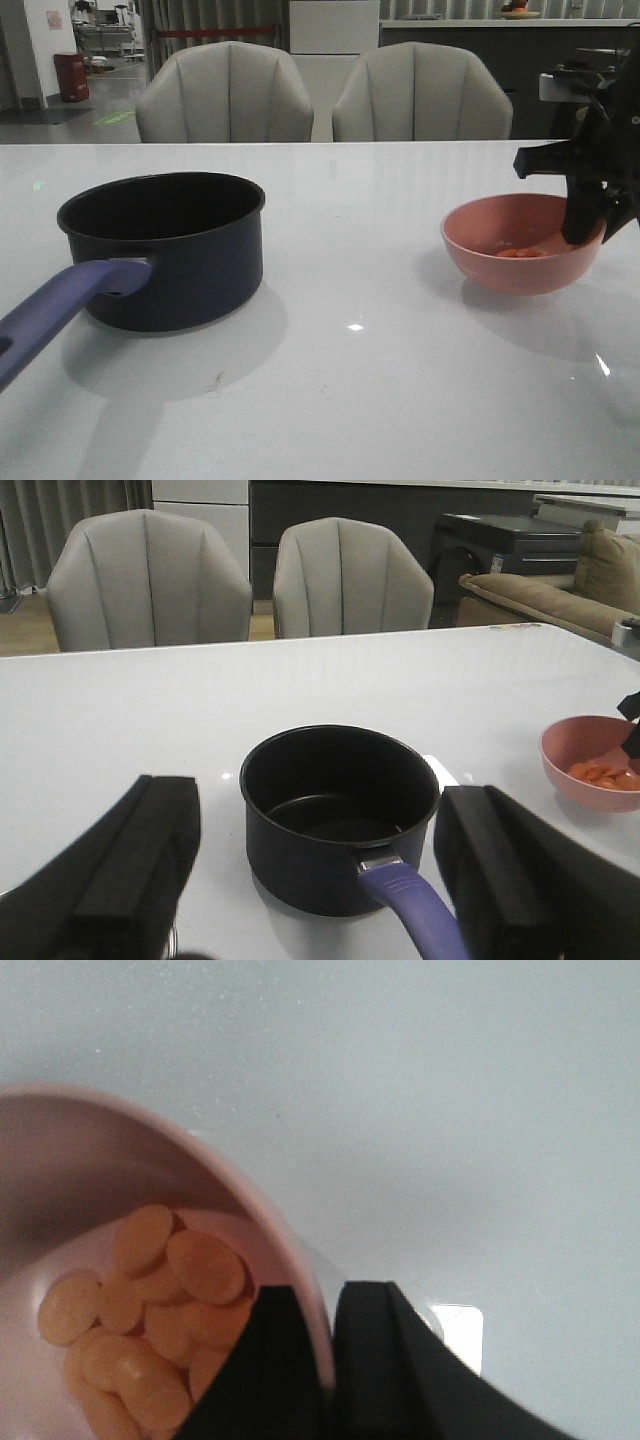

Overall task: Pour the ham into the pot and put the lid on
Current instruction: 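Lift the pink bowl and carry it above the saucepan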

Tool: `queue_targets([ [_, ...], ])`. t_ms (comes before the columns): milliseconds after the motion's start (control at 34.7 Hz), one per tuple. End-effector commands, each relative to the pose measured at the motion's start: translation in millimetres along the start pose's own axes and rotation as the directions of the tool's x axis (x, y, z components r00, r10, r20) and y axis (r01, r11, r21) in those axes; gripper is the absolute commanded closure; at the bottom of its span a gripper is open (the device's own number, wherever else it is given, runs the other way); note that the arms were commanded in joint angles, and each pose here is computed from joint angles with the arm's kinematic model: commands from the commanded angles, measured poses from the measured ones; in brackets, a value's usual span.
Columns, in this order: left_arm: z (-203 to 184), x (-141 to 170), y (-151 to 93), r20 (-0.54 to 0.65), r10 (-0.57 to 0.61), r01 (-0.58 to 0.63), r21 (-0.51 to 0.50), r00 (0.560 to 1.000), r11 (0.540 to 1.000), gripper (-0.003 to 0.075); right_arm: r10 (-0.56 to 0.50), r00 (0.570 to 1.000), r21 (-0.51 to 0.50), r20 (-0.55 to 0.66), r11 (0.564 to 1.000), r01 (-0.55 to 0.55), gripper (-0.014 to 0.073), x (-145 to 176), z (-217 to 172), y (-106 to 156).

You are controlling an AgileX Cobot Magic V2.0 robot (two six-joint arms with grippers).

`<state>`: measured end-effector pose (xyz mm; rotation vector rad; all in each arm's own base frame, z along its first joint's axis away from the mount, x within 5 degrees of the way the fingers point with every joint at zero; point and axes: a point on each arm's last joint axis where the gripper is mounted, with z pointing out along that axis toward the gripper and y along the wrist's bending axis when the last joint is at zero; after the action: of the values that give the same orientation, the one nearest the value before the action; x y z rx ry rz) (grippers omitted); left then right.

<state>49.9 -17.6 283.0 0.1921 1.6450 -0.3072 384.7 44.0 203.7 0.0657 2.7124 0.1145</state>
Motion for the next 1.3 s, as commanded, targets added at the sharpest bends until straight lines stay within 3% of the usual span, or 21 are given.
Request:
queue_targets([
  [0,-1.2,-15.1,-1.3,0.098,-0.005,0.003,0.012,0.995,1.0,0.0192,-0.048,0.988,-0.038,0.146,0.998,0.055,0.0457,-24.8,-53.4,17.1],
  [173,-1.2,-15.1,-1.3,0.098,-0.005,0.003,0.012,0.995,1.0,0.0192,-0.186,0.961,-0.099,0.206,0.973,0.209,0.0457,-38.4,-94.8,74.2],
  [346,-1.2,-15.1,-1.3,0.098,-0.005,0.003,0.012,0.995,1.0,0.0192,-0.295,0.907,-0.179,0.301,0.917,0.358,0.0457,-34.5,-128.8,143.4],
  [633,-1.2,-15.1,-1.3,0.098,-0.005,0.003,0.012,0.995,1.0,0.0192,-0.391,0.827,-0.238,0.403,0.828,0.507,0.0457,-29.0,-130.7,229.2],
  [777,-1.2,-15.1,-1.3,0.098,-0.005,0.003,0.012,0.995,1.0,0.0192,-0.379,0.726,-0.174,0.574,0.81,0.56,0.0457,-36.9,-136.9,244.6],
  [950,-1.2,-15.1,-1.3,0.098,-0.005,0.003,0.012,0.995,1.0,0.0192,-0.291,0.646,-0.164,0.706,0.82,0.549,0.0457,-38.5,-137.0,248.5],
  [1094,-1.2,-15.1,-1.3,0.098,-0.005,0.003,0.012,0.995,1.0,0.0192,-0.353,0.506,-0.073,0.787,0.762,0.644,0.0457,-29.4,-129.1,258.6],
  [1267,-1.2,-15.1,-1.3,0.098,-0.005,0.003,0.012,0.995,1.0,0.0192,-0.299,0.455,-0.103,0.839,0.734,0.672,0.0457,-22.3,-122.5,263.4],
])
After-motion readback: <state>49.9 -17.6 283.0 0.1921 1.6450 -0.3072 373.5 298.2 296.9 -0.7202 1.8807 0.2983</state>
